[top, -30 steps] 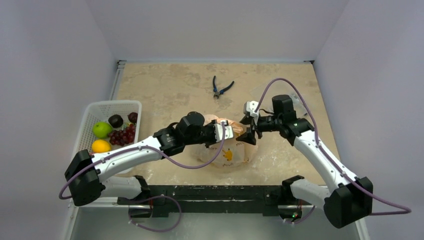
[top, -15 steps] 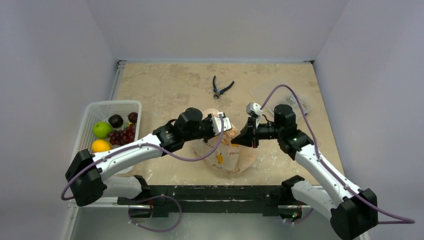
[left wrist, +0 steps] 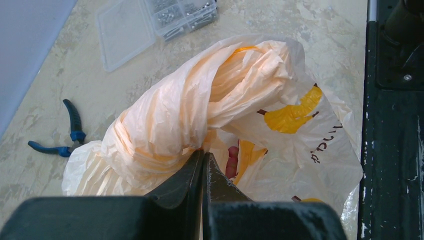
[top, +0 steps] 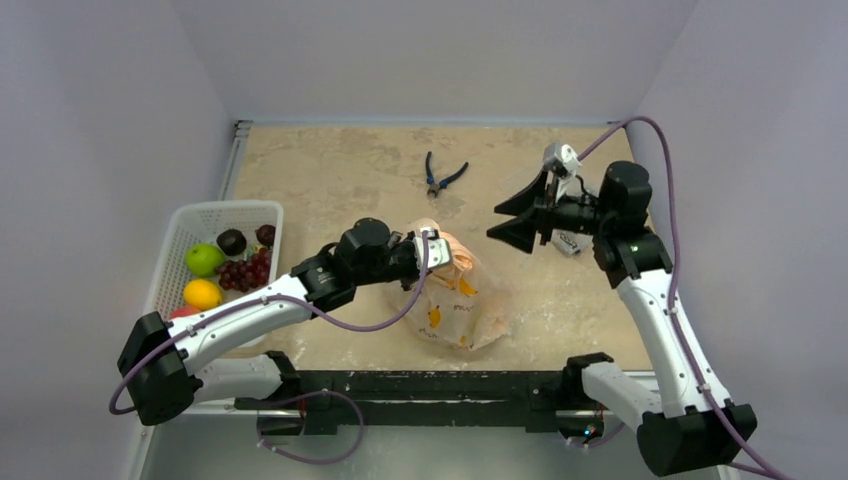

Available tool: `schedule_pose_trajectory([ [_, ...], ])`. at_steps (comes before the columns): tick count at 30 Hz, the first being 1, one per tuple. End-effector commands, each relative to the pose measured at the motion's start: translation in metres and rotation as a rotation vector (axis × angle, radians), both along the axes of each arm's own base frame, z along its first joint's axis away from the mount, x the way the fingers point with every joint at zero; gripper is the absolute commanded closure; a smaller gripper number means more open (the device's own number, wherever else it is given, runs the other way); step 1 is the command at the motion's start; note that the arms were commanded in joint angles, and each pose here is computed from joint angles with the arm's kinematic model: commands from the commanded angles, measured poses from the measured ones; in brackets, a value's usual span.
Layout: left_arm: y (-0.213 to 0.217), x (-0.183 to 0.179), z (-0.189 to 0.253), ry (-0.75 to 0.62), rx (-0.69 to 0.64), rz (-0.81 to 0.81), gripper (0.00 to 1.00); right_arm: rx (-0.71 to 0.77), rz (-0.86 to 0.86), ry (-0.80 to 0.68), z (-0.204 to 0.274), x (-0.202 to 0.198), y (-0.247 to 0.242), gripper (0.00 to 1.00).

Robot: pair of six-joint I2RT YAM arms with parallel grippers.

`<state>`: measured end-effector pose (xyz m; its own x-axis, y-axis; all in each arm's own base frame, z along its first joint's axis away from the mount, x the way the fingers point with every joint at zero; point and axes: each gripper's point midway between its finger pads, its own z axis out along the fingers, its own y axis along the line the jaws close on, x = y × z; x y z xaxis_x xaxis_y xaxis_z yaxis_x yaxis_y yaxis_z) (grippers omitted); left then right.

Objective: Place the fake fruits into the plastic bag and tie a complex knot

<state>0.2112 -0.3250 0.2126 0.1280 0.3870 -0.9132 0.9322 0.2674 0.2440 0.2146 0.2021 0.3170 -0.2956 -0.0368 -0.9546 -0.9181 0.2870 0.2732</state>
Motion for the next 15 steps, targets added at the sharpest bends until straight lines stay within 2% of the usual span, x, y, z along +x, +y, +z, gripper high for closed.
schedule_pose_trajectory([
  [1, -0.008, -0.003, 0.017, -0.005, -0.078, -0.027, 1.00, 0.000, -0.021, 0.052, 0.000, 0.027, -0.006, 0.51],
  [3, -0.010, -0.004, 0.018, 0.003, -0.084, -0.031, 1.00, -0.082, -0.041, 0.056, -0.032, 0.041, -0.011, 0.73],
  [5, -0.011, -0.005, 0.019, 0.004, -0.085, -0.033, 1.00, -0.133, -0.012, 0.095, -0.062, 0.043, -0.010, 0.86],
  [6, -0.011, -0.005, 0.019, 0.003, -0.086, -0.035, 1.00, -0.143, 0.008, 0.127, -0.075, 0.042, -0.009, 0.88],
  [10, -0.013, -0.006, 0.020, 0.007, -0.086, -0.040, 1.00, -0.143, 0.144, 0.191, -0.102, 0.024, 0.001, 0.88],
  [15, -0.015, 0.000, 0.017, 0.017, -0.077, -0.004, 1.00, -0.125, 0.243, 0.192, -0.106, 0.010, 0.019, 0.80],
])
